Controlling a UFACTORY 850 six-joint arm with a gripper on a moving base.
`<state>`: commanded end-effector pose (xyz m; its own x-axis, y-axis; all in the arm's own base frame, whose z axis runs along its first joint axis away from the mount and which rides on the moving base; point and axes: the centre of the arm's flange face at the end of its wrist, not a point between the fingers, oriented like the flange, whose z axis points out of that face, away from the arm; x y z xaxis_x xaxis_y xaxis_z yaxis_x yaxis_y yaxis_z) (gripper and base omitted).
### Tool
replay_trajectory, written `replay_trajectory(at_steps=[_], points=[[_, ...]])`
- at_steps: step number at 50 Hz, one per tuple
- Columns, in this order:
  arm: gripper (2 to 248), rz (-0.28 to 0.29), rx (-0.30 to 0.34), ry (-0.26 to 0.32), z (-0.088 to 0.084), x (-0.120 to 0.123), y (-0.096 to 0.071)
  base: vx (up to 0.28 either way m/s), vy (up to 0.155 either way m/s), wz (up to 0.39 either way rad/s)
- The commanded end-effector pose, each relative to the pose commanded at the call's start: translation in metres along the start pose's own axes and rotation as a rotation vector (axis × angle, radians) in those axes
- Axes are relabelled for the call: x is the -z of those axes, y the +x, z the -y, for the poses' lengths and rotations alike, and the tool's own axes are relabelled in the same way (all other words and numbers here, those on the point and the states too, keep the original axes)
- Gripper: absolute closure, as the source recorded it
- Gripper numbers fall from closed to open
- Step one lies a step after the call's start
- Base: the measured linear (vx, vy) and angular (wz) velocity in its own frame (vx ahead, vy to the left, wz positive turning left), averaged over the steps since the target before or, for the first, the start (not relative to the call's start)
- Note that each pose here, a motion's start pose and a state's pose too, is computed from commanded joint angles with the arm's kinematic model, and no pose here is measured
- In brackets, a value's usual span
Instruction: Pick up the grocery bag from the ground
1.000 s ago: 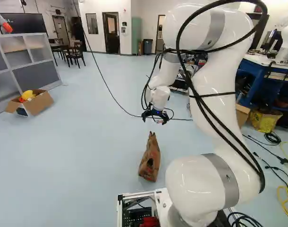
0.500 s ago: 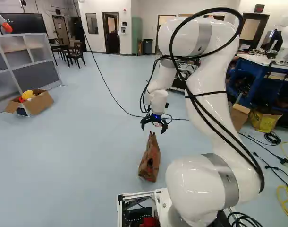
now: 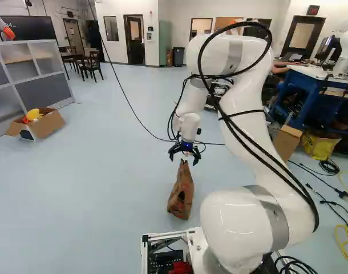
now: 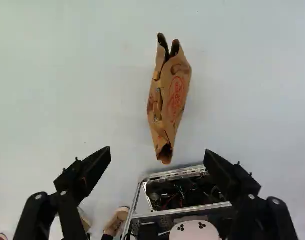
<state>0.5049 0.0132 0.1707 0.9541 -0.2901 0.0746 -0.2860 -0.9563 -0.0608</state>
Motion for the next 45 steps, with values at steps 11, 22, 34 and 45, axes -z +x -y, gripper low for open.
replay_trajectory(at_steps=[11,22,34,45], points=[[3,0.017,0.0,-0.006,0.001,-0.017,0.002,0.0,0.0,0.0],[3,0.033,0.0,-0.011,0.001,-0.034,0.005,0.0,0.0,0.0],[3,0.05,-0.001,-0.016,0.001,-0.052,0.007,0.0,0.0,0.0],[3,0.064,-0.002,-0.021,0.001,-0.069,0.009,0.0,0.0,0.0]])
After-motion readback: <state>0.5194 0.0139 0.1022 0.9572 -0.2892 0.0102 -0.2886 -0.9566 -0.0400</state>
